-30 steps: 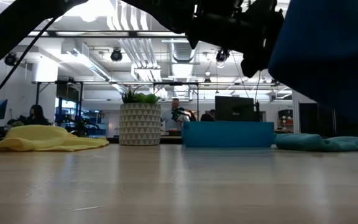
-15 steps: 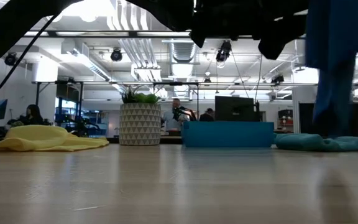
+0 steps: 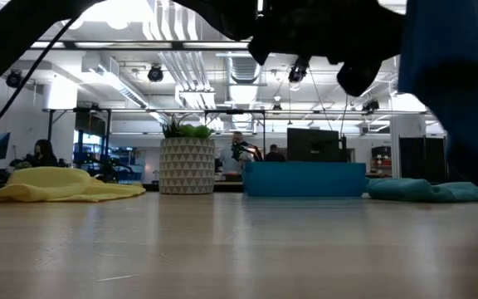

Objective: Fold microfiber towels
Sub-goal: Fold the dark blue microfiber towel into the dark blue bin

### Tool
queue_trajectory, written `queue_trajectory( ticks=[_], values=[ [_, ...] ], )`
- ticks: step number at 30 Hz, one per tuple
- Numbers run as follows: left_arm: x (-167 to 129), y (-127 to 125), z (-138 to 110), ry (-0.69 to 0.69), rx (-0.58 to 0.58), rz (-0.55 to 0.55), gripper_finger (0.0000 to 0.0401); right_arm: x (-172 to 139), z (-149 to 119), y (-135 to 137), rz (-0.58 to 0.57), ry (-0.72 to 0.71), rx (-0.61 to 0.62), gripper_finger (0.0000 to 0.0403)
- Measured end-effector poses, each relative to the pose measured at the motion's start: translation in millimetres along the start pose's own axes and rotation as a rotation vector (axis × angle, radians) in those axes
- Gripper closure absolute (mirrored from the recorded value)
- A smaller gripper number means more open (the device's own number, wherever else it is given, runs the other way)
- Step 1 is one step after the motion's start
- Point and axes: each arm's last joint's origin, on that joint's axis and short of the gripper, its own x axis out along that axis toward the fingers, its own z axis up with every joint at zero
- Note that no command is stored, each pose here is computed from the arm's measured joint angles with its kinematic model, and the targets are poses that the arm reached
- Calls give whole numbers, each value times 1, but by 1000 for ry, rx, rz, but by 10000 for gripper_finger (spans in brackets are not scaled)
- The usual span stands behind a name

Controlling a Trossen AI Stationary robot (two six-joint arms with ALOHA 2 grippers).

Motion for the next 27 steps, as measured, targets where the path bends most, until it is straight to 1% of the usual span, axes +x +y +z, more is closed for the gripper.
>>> queue_trajectory(
  ticks=[2,7,10,16,19,22,24,27],
  values=[
    [-4,-3,1,35,-23,11,396,-2,-2,0,-18,-1,-3,394],
    [-19,-11,10,85,-4,70,401,-8,-6,1,-49,-17,-14,394],
    [-29,-18,17,103,-11,95,401,-11,-8,1,-75,-25,-12,394],
    [-61,-40,37,160,26,186,401,-23,-20,2,-135,-36,4,394],
    [-71,-47,46,144,49,217,401,-26,-21,3,-137,-60,4,394],
    [-72,-46,53,99,82,278,401,-25,-20,5,-129,-68,0,394],
    [-72,-45,57,63,103,308,401,-20,-16,8,-103,-64,-21,394],
    [-75,-41,64,-8,139,320,400,-8,-10,13,-51,-22,-58,394]
  ],
)
